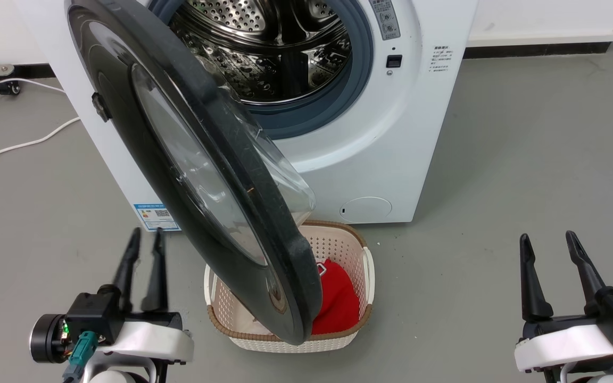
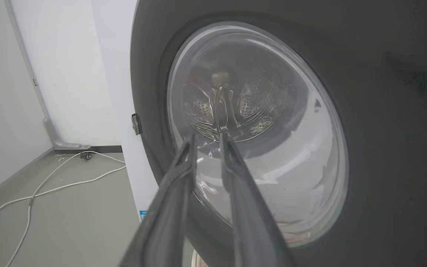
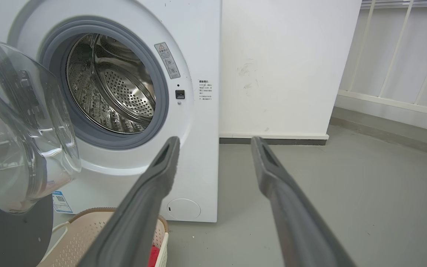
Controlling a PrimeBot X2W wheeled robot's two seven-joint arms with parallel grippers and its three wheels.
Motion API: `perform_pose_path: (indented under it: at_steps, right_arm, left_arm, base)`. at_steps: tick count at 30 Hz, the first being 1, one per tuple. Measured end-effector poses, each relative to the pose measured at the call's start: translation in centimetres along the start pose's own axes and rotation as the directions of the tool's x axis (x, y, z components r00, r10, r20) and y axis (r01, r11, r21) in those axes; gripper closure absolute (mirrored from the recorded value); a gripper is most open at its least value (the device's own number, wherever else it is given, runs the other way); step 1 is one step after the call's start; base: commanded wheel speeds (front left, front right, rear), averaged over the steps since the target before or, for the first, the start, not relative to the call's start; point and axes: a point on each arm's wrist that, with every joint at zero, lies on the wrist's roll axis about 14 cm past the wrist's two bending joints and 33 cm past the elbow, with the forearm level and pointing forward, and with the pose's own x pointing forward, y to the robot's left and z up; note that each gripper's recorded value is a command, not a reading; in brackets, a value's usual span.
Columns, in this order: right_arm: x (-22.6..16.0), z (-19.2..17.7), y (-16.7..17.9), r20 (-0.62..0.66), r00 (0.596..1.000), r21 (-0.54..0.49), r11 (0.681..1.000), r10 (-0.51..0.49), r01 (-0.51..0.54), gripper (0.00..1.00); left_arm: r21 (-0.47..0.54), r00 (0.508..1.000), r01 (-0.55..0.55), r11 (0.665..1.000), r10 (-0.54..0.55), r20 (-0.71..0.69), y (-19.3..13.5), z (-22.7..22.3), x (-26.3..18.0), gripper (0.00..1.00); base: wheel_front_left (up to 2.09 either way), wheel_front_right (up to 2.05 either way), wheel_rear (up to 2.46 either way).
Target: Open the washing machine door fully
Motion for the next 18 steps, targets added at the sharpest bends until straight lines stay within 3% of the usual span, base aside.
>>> perform_pose_path:
  at_steps: [7, 13, 15, 16, 18]
  right_arm:
    - [0.0, -0.2, 0.0, -0.005, 1.0, 0.014, 1.0, -0.003, 0.003, 0.0]
    - [-0.1, -0.8, 0.0, -0.022, 1.0, 0.024, 1.0, -0.003, 0.004, 0.0]
    - [0.0, -0.9, 0.0, -0.024, 1.0, 0.029, 1.0, -0.004, 0.005, 0.0]
    - [0.3, -0.8, 0.0, -0.02, 1.0, 0.032, 0.999, -0.004, 0.005, 0.0]
    - [0.4, -0.7, 0.1, -0.016, 1.0, 0.033, 0.999, -0.002, 0.003, 0.0]
  left_arm:
    - [-0.002, 1.0, -0.002, 1.0, 0.002, 0.008, 0.0, 0.2, 0.2, 1.0]
    - [-0.009, 0.986, -0.025, 1.0, 0.027, 0.162, 0.7, 5.0, 1.7, 1.0]
    - [-0.003, 0.967, -0.027, 1.0, 0.027, 0.253, 0.7, 8.0, 2.2, 1.0]
    - [0.009, 0.914, -0.03, 1.0, 0.023, 0.405, 0.6, 13.0, 2.2, 1.0]
    - [0.019, 0.865, -0.019, 1.0, 0.007, 0.502, 0.0, 16.5, 1.7, 1.0]
  base:
    - [0.0, 0.0, 0.0]
    - [0.0, 0.0, 0.0]
    - [0.0, 0.0, 0.0]
    - [0.0, 0.0, 0.0]
    - [0.0, 0.0, 0.0]
